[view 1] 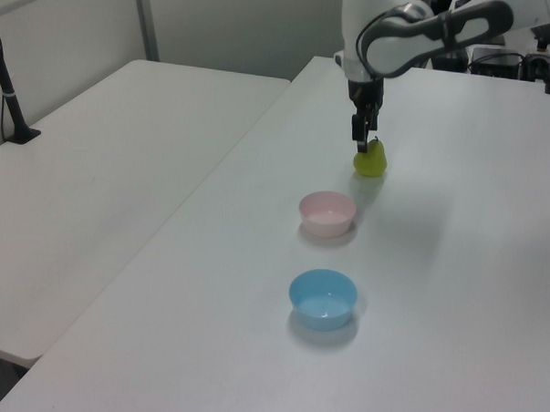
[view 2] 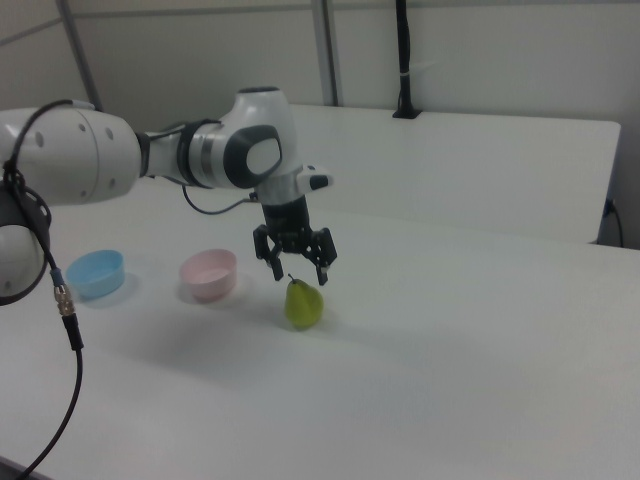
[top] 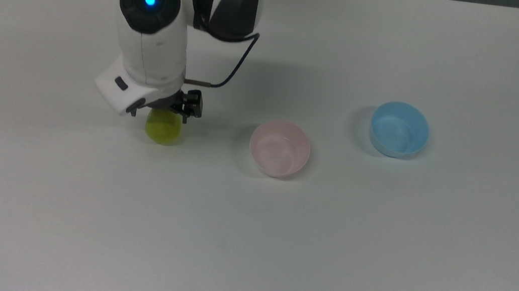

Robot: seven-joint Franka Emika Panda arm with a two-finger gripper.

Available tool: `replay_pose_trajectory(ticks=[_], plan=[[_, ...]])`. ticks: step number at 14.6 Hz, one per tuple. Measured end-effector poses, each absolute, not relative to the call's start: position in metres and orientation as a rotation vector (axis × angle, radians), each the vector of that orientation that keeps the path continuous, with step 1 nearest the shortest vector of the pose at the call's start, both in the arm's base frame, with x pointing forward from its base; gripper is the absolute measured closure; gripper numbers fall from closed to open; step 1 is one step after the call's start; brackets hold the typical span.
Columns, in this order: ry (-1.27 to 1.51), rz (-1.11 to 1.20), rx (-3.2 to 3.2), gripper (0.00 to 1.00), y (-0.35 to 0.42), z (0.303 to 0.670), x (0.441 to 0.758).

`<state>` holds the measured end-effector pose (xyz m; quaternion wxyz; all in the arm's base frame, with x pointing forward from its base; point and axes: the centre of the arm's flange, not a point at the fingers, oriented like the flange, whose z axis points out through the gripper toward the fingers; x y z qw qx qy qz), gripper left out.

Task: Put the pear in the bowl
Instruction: 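Lower the gripper around the green pear and close it, then lift the pear and carry it over the pink bowl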

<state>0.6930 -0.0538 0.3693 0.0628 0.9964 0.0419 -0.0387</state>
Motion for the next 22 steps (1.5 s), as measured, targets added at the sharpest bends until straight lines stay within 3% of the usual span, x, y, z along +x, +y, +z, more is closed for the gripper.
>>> replay_pose_trajectory(ticks=[3, 6, 8, 9, 13, 15, 19, 22], plan=[[0.169, -0.181, 2.981, 0.04, -0.055, 0.337, 0.694], [0.201, -0.196, 2.977, 0.12, -0.055, 0.333, 0.692], [0.201, -0.193, 2.977, 0.34, -0.055, 0.334, 0.693], [0.201, -0.186, 2.978, 0.38, -0.055, 0.337, 0.693], [0.186, -0.132, 2.991, 0.38, -0.054, 0.362, 0.693], [0.172, -0.064, 3.016, 0.38, -0.042, 0.392, 0.691], [0.148, 0.019, 3.056, 0.38, 0.032, 0.421, 0.689], [0.147, 0.035, 3.058, 0.38, 0.106, 0.422, 0.682]])
